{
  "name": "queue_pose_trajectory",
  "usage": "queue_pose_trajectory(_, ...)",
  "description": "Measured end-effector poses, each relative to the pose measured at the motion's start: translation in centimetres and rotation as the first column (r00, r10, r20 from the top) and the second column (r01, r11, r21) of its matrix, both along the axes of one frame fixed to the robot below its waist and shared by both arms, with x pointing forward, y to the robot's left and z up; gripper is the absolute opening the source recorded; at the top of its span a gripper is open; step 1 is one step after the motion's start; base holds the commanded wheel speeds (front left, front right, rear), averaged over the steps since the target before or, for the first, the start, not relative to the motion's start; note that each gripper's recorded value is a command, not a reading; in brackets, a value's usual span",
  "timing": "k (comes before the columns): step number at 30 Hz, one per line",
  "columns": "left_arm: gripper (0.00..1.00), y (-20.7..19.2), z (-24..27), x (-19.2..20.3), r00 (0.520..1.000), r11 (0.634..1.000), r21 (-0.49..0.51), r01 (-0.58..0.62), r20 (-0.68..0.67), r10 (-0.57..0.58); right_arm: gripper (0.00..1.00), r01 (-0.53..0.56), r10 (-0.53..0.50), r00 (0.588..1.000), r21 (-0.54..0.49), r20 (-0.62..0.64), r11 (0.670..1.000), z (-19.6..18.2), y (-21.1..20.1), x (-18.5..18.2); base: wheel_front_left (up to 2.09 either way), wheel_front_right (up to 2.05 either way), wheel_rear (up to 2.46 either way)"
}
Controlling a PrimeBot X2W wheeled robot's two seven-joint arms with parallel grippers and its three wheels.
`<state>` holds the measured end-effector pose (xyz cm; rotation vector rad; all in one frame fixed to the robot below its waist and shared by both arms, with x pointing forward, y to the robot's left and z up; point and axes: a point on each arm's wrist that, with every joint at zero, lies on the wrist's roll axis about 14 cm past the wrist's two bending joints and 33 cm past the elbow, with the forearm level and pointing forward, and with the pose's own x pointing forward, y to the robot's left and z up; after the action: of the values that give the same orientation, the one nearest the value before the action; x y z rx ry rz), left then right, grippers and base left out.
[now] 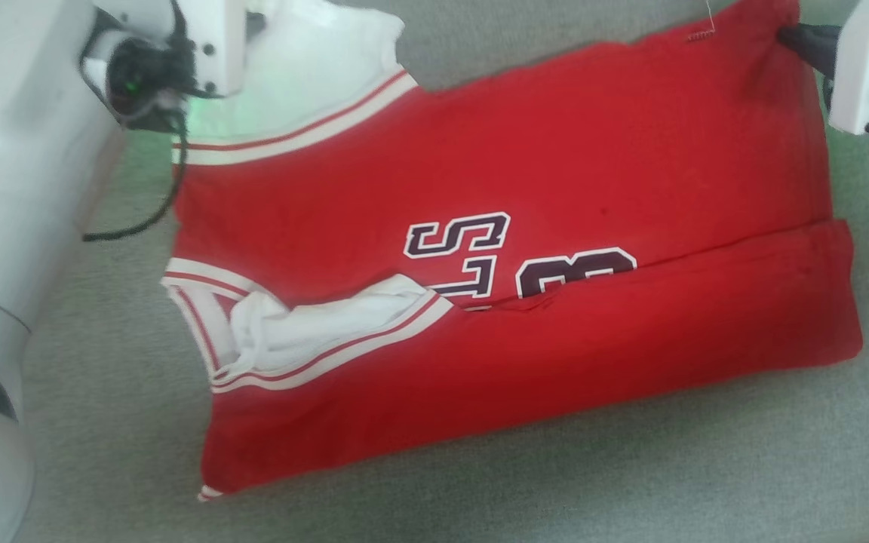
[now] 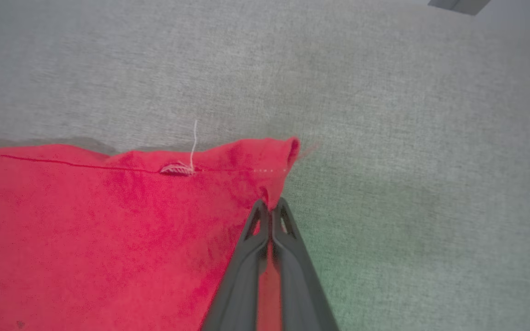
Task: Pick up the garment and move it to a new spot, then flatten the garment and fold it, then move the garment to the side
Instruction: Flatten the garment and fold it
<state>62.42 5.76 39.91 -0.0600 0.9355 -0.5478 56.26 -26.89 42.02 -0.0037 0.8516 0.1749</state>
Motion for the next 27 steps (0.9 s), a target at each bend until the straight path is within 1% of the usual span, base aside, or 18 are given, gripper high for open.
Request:
queue_pose_trajectory(2,0.0,-0.4,1.6,-0.4,0.999,0.999,-0.037,0.003,0.037,-0.002,0.0,-0.011,0.011,0.999,0.009,0.032,1.0,1.1,0.2,-0.2,0.0,0.0,0.0)
queue_pose_trajectory(5,0.0,-0.9,4.3,-1.6,0.996,0.995,-0.101,0.016,0.094,-0.006,0.0,-0.028,0.027,0.998,0.019,0.054,0.999,2.3,0.3,-1.5,0.0,0.0,0.0)
queue_pose_trajectory(10,0.0,-1.3,8.8,-5.2,0.979,0.976,-0.212,0.059,0.202,-0.015,0.0,-0.054,0.054,0.997,0.009,0.064,0.998,3.6,-0.6,-5.0,0.0,0.0,0.0)
queue_pose_trajectory(12,0.0,-0.4,9.7,-7.2,0.974,0.972,-0.224,0.073,0.227,-0.021,0.0,-0.075,0.074,0.995,0.024,0.065,0.997,3.9,-0.2,-6.6,0.0,0.0,0.0)
queue_pose_trajectory(14,0.0,0.9,9.9,-9.6,0.97,0.972,-0.218,0.083,0.243,-0.028,0.0,-0.09,0.088,0.994,0.031,0.071,0.995,4.4,-0.1,-8.1,0.0,0.0,0.0)
queue_pose_trajectory(17,0.0,2.4,10.7,-12.7,0.963,0.964,-0.251,0.082,0.269,-0.012,0.0,-0.106,0.102,0.991,0.047,0.093,0.993,5.1,-0.1,-9.9,0.0,0.0,0.0)
queue_pose_trajectory(20,0.0,3.4,11.0,-15.8,0.959,0.954,-0.29,0.081,0.284,0.005,0.0,-0.115,0.11,0.991,0.066,0.08,0.991,4.7,0.0,-11.9,0.0,0.0,0.0)
queue_pose_trajectory(23,0.0,4.1,9.9,-18.6,0.965,0.941,-0.335,0.04,0.256,0.05,0.0,-0.113,0.108,0.992,0.086,0.062,0.99,3.7,0.0,-13.4,0.0,0.0,0.0)
queue_pose_trajectory(27,0.0,4.1,7.5,-21.7,0.979,0.924,-0.383,-0.019,0.182,0.096,0.0,-0.07,0.064,0.997,0.13,0.047,0.989,2.3,-0.5,-14.7,0.0,0.0,0.0)
